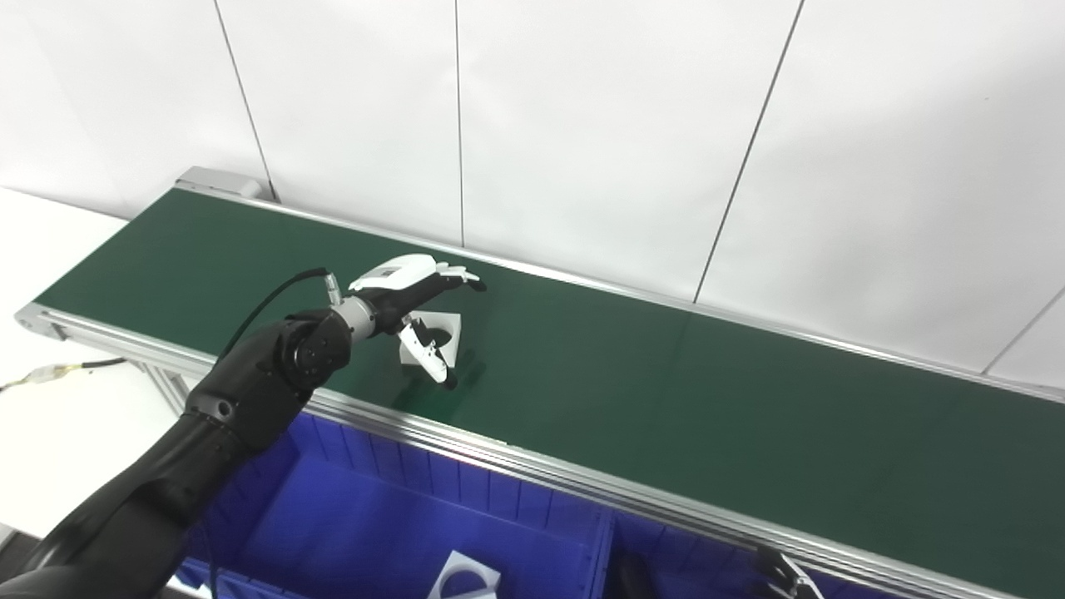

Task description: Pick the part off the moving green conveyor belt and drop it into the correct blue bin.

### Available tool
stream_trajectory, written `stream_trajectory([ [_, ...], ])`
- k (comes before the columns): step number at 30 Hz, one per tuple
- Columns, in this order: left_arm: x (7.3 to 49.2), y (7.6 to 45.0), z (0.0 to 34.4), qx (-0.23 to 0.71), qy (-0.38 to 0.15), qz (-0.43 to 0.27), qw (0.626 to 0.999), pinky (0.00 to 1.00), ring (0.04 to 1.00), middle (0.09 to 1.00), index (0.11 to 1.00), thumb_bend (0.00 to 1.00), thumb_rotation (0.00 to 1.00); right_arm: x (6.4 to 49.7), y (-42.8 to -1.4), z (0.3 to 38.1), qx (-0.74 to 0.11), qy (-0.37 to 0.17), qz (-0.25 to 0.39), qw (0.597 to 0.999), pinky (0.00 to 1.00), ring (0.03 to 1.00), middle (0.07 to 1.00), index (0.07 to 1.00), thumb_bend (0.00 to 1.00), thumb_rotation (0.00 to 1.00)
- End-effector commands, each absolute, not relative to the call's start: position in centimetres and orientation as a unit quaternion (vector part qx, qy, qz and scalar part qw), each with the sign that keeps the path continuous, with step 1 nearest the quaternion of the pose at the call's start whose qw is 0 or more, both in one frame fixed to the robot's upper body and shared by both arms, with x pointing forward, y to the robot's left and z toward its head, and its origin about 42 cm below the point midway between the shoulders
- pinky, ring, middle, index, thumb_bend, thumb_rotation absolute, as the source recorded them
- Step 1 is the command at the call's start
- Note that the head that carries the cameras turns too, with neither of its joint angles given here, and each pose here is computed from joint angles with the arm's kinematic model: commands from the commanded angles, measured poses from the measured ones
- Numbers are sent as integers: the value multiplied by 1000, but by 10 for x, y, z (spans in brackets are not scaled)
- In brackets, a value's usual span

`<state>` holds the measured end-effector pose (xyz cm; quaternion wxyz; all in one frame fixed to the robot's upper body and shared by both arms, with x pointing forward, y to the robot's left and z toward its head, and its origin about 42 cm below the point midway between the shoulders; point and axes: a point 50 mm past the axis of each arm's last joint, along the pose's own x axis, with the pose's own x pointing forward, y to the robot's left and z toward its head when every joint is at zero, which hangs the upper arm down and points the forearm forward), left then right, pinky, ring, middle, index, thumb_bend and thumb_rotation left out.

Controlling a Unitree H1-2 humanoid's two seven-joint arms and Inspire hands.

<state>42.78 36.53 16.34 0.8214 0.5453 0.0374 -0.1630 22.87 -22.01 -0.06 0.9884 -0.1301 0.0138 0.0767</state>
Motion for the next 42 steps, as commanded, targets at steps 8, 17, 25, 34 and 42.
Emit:
stream_trajectory([
  [8,465,356,185,531,29,-139,836,1000,1000,931,854,948,77,235,-219,16,-118,-36,76,990,630,734,796,813,752,0],
  [17,478,349,169,505,38,-134,852,1000,942,883,816,936,2,232,-222,18,-123,-39,75,989,639,730,799,816,745,0],
  [25,478,345,150,475,22,-127,871,738,738,757,730,844,0,227,-225,20,-119,-41,72,989,642,732,802,813,750,0],
  [34,471,346,131,497,55,-156,852,736,665,718,701,819,0,222,-225,21,-115,-41,72,990,649,739,805,819,741,0],
  [42,463,352,117,544,45,-171,820,492,444,506,477,473,0,220,-222,21,-113,-42,70,990,662,745,811,826,732,0],
])
